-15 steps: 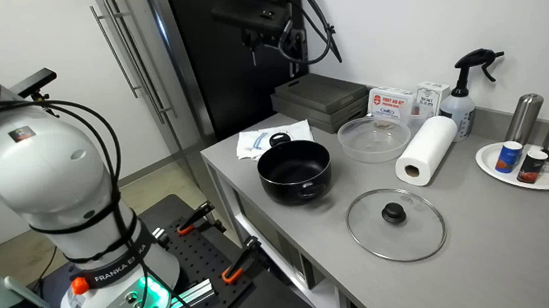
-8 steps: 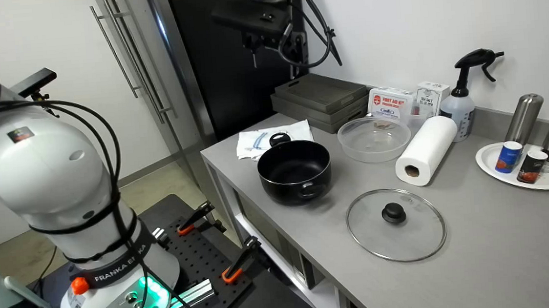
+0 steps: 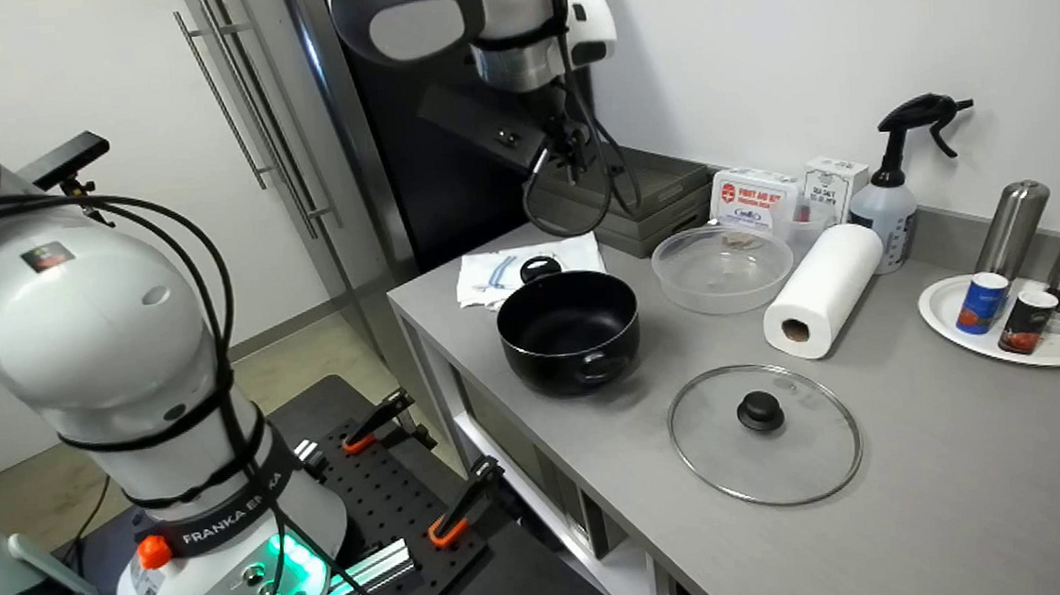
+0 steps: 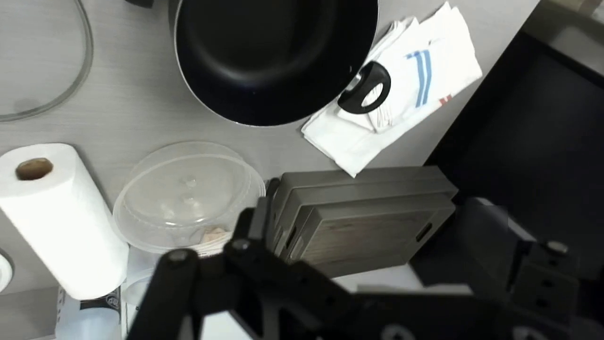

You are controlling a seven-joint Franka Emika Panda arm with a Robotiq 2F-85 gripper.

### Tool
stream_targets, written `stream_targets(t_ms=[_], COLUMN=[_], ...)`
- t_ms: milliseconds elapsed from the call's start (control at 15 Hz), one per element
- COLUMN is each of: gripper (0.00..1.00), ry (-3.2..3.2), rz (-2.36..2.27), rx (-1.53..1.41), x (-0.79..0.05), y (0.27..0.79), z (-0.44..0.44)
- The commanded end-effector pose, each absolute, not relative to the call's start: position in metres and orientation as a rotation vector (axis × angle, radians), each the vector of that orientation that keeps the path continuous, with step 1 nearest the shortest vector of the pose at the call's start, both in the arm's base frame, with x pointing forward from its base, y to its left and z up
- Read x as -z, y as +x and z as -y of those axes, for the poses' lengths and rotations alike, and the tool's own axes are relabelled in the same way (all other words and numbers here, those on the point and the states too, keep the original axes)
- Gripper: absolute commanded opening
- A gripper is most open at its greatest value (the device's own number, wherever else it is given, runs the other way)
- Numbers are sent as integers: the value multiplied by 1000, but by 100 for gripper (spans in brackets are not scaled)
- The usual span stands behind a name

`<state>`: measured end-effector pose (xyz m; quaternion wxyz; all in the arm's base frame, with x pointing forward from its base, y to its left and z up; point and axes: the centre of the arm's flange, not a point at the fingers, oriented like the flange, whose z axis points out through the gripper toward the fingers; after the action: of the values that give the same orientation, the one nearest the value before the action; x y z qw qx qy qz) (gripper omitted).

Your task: Put the glass lid on the black pot.

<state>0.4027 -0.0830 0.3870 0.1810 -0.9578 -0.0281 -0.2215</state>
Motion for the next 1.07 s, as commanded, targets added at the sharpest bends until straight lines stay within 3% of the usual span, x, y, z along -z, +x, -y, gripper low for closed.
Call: stream_targets(t_ms=[0,800,867,1000], gripper=[100,100,100,100], ry=[-2580,-2388,-2419,-2413], rz=[29,-126,-125,-130], rx=[835,1131,1062,1088], x=[-348,-312,-350,-347], y=[393,371,367,364], z=[67,15,29,30])
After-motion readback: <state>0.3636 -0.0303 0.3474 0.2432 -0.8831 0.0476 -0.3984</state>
